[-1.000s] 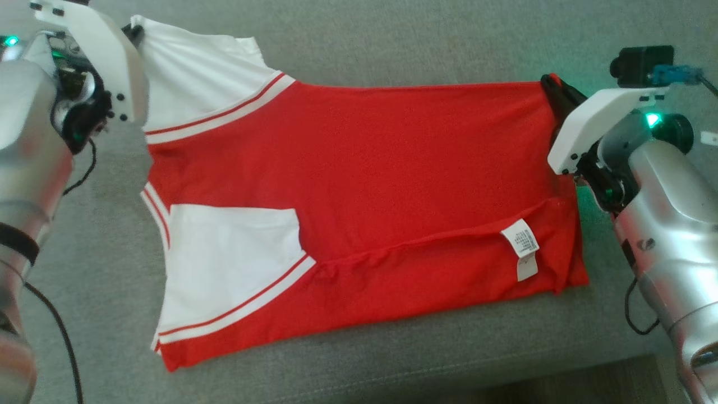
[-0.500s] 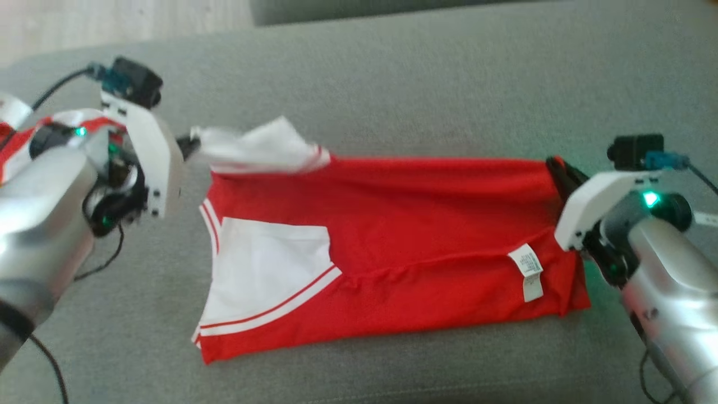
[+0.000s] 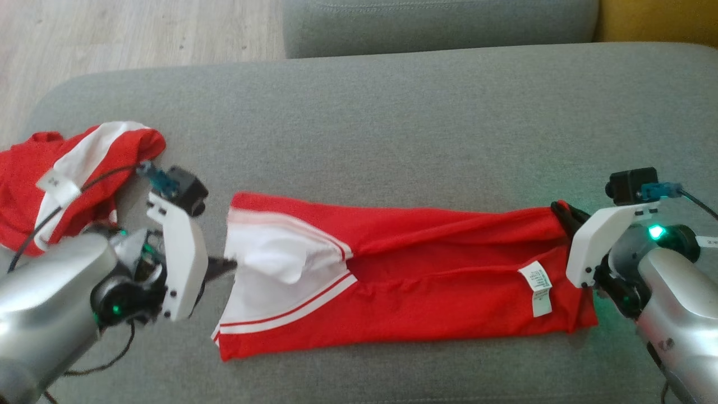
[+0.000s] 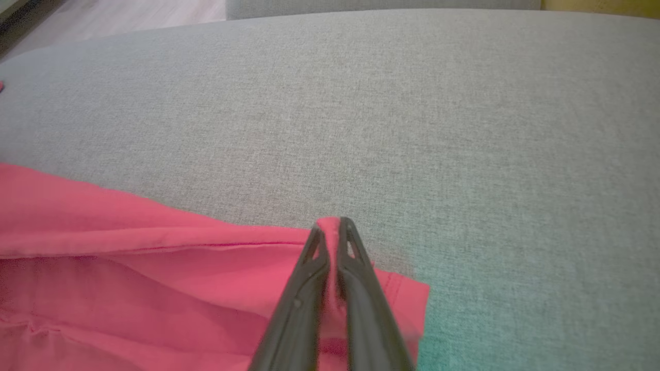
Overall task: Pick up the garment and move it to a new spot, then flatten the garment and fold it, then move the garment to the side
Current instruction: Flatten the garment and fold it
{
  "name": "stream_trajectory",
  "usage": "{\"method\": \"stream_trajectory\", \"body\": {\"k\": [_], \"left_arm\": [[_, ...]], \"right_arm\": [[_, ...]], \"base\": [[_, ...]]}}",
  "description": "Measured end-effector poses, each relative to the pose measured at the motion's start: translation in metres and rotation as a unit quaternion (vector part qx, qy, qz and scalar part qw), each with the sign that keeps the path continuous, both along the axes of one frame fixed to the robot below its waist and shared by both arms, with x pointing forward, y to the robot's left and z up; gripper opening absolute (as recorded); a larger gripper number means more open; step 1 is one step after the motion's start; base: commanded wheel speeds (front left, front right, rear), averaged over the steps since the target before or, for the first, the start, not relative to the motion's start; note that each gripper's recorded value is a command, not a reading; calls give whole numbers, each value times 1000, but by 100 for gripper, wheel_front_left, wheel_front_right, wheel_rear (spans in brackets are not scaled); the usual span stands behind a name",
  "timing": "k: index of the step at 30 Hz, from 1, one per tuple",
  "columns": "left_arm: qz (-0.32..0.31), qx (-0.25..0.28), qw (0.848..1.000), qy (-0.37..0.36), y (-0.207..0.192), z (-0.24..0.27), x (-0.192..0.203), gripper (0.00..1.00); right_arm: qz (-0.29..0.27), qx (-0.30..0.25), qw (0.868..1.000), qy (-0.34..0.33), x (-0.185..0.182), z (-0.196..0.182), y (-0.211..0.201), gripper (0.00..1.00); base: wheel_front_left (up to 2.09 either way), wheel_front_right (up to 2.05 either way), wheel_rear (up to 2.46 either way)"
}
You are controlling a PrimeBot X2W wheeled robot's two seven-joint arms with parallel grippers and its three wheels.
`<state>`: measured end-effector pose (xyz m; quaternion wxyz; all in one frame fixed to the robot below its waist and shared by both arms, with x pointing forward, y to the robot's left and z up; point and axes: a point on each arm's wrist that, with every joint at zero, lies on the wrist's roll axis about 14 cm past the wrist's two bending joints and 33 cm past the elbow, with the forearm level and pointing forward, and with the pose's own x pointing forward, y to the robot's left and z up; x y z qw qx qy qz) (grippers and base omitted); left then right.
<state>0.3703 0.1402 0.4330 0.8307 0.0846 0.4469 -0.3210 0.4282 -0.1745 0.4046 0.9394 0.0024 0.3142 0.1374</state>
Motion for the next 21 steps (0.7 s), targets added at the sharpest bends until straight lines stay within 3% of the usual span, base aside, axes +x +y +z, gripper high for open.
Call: {"method": "stream_trajectory", "body": {"k": [7,8,9,10,11,16,21], "left_arm": [[-6,-3,999,36,0,-7,-23,0],[-4,-5,999,40,0,-9,-26,0],[-2,-6,999,46,0,-12,-30,25],[-1,-8,999,52,0,-15,-34,60],[2,-6,998,62,1,-22,-41,100],[8,-6,998,67,2,-26,-50,100],[34,-37,999,-9,1,-2,-29,100]], "right_arm": [[14,-12,999,26,-12,-1,0,0],[16,-14,999,32,-16,-3,0,9],[17,-15,999,42,-21,-7,-2,49],[19,-18,998,56,-27,-12,-3,95],[25,-22,997,76,-38,-19,-3,100],[41,-36,993,101,-54,-22,-5,100],[15,-12,999,39,-40,8,-16,100]], "base": [[0,0,0],[0,0,0],[0,0,0],[0,0,0],[0,0,0],[0,0,0],[0,0,0]]}}
